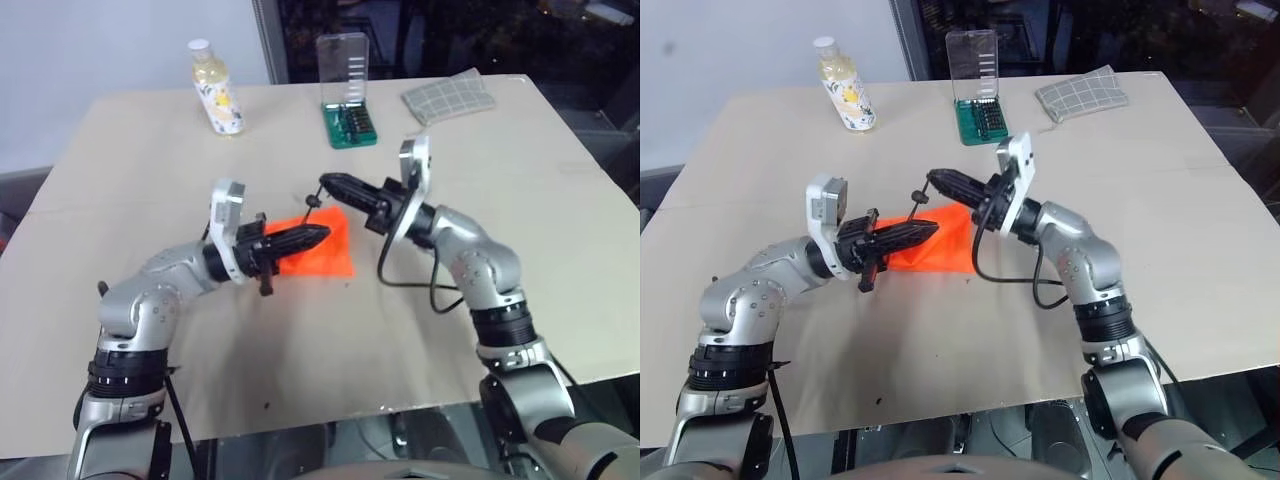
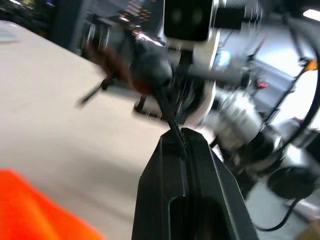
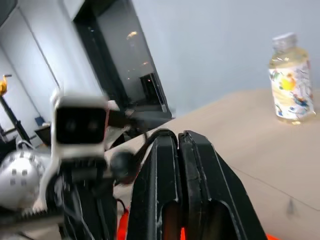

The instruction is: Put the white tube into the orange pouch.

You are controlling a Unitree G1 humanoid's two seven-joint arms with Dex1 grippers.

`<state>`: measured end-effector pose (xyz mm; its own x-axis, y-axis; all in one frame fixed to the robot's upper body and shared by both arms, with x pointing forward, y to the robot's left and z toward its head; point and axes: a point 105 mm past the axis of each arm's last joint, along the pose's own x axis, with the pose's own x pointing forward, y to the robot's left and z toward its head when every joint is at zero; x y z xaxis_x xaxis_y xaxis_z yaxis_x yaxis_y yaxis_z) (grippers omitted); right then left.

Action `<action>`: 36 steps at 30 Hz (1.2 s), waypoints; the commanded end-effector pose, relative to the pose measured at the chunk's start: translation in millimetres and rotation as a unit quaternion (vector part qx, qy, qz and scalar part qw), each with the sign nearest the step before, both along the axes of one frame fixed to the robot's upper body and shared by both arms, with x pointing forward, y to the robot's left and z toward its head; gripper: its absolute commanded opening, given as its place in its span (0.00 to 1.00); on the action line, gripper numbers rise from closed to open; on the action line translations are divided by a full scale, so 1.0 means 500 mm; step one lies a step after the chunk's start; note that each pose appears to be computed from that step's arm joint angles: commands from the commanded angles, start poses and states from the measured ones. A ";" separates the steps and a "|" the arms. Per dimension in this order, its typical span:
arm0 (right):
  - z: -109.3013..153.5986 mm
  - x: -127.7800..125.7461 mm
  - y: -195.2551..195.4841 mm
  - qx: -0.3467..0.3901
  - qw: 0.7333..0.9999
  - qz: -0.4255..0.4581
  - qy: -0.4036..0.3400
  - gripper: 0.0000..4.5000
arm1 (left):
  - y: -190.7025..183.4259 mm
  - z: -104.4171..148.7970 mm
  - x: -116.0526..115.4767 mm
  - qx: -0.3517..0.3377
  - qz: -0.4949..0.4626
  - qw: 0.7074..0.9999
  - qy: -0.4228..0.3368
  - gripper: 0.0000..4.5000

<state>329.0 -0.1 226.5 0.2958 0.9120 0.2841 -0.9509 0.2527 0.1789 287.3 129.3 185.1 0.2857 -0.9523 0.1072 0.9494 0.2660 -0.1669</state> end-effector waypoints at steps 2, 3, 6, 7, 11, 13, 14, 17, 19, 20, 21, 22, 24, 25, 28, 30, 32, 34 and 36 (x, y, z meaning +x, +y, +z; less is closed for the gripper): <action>0.086 -0.006 -0.033 0.023 0.999 -0.026 -0.042 0.00 | -0.008 -0.014 0.007 0.027 0.025 0.999 -0.030 0.00; 0.090 -0.008 -0.033 0.018 0.999 -0.027 -0.044 0.00 | -0.009 -0.017 0.013 0.035 0.037 0.998 -0.043 0.00; 0.110 -0.007 -0.035 0.019 0.998 -0.037 -0.045 0.00 | -0.010 -0.017 0.026 0.039 0.060 0.995 -0.066 0.00; 0.120 -0.006 -0.037 0.027 0.998 -0.041 -0.043 0.00 | -0.012 -0.018 0.028 0.042 0.064 0.994 -0.073 0.00; 0.178 0.002 -0.048 0.078 0.995 -0.059 -0.034 0.00 | -0.019 -0.028 0.039 0.063 0.085 0.989 -0.104 0.00; 0.198 0.005 -0.051 0.095 0.993 -0.066 -0.030 0.00 | -0.016 -0.020 0.055 0.054 0.107 0.986 -0.114 0.06; 0.201 0.007 -0.051 0.095 0.993 -0.071 -0.031 0.00 | -0.015 -0.015 0.061 0.049 0.114 0.985 -0.117 0.12; 0.199 0.007 -0.047 0.081 0.993 -0.074 -0.038 0.00 | -0.016 0.002 0.070 0.049 0.130 0.979 -0.149 0.39; 0.190 0.006 -0.042 0.065 0.994 -0.075 -0.042 0.00 | -0.015 0.033 0.073 0.036 0.149 0.970 -0.190 0.57; 0.186 0.007 -0.040 0.058 0.994 -0.076 -0.044 0.00 | -0.014 0.048 0.074 0.029 0.156 0.966 -0.203 0.69; 0.182 0.008 -0.039 0.051 0.995 -0.079 -0.046 0.00 | -0.012 0.063 0.073 0.021 0.160 0.963 -0.217 0.69; 0.181 0.009 -0.039 0.045 0.994 -0.082 -0.049 0.00 | -0.013 0.074 0.069 0.018 0.154 0.962 -0.226 0.69; 0.176 0.012 -0.038 0.032 0.994 -0.088 -0.056 0.00 | -0.017 0.093 0.060 0.016 0.138 0.960 -0.242 0.69; 0.173 0.015 -0.036 0.023 0.994 -0.092 -0.061 0.00 | -0.019 0.104 0.053 0.015 0.125 0.960 -0.251 0.69; 0.162 0.023 -0.033 0.002 0.992 -0.103 -0.070 0.00 | -0.029 0.121 0.024 0.029 0.064 0.963 -0.259 0.69; 0.158 0.026 -0.032 -0.007 0.991 -0.108 -0.077 0.00 | -0.028 0.135 0.019 0.031 0.056 0.961 -0.269 0.69; 0.156 0.028 -0.028 -0.019 0.990 -0.111 -0.089 0.00 | -0.025 0.158 0.034 0.029 0.082 0.951 -0.297 0.69; 0.156 0.025 -0.022 -0.030 0.988 -0.110 -0.104 0.00 | -0.028 0.170 0.053 0.049 0.107 0.937 -0.330 0.69; 0.157 0.020 -0.014 -0.044 0.985 -0.109 -0.123 0.00 | -0.036 0.172 0.061 0.065 0.109 0.929 -0.347 0.69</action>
